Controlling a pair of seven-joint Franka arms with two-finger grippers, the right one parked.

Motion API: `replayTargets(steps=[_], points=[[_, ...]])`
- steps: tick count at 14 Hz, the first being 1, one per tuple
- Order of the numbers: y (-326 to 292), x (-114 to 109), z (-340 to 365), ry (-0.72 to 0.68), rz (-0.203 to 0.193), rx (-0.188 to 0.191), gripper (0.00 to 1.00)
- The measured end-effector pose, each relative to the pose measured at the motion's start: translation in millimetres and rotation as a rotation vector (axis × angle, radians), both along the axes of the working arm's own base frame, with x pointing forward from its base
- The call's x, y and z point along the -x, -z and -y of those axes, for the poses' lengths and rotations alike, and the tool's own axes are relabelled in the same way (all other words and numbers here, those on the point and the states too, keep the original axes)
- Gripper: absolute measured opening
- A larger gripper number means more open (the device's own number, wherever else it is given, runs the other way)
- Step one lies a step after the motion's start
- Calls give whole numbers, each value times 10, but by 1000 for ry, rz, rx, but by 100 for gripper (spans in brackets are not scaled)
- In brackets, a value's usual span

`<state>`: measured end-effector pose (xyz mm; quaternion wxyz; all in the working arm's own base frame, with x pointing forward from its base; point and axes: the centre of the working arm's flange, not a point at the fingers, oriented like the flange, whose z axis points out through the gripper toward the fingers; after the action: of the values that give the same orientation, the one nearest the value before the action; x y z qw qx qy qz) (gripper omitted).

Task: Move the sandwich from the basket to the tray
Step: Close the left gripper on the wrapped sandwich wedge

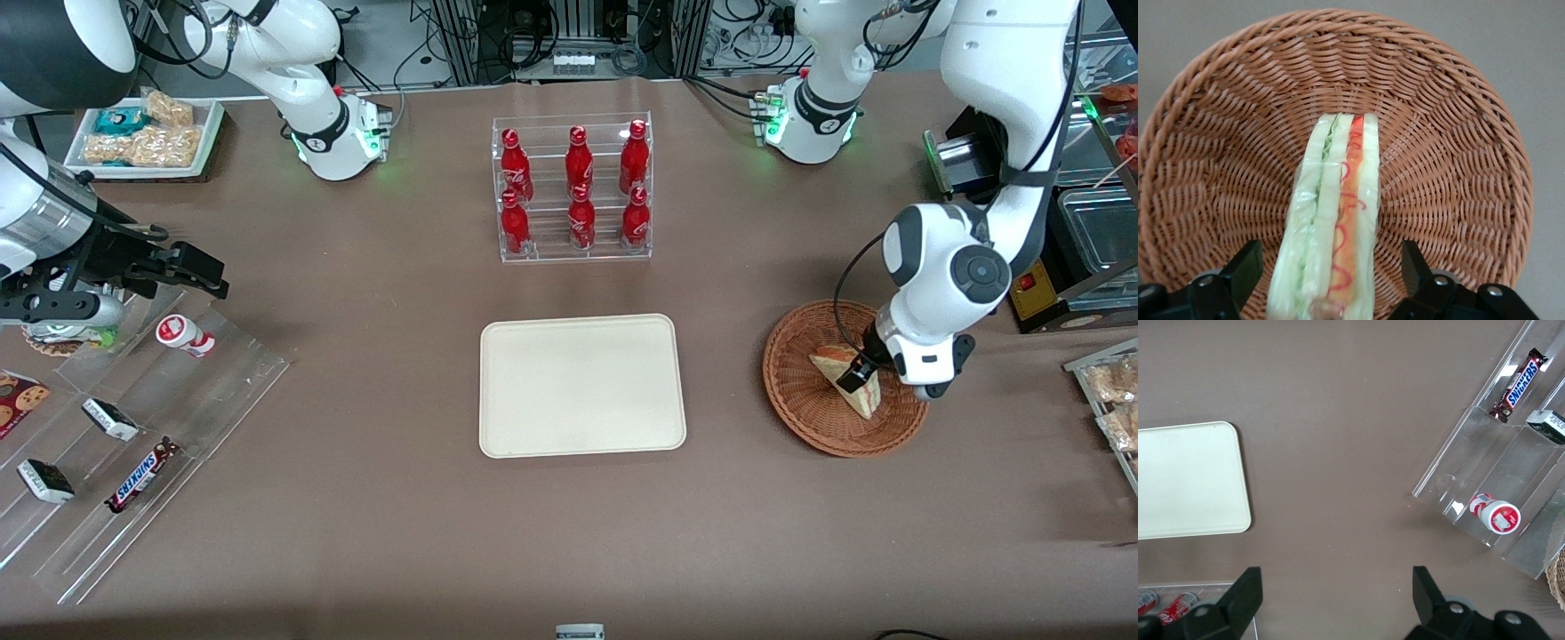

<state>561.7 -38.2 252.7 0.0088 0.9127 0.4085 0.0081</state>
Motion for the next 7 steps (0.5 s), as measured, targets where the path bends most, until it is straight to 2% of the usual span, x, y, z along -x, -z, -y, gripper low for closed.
replayTargets(steps=[1, 3, 4, 7], points=[[4, -32, 2, -3, 3, 0, 88], [-65, -71, 7, -4, 6, 1, 65], [-114, -74, 15, -2, -8, 0, 53], [-509, -175, 144, 19, -65, -1, 27]])
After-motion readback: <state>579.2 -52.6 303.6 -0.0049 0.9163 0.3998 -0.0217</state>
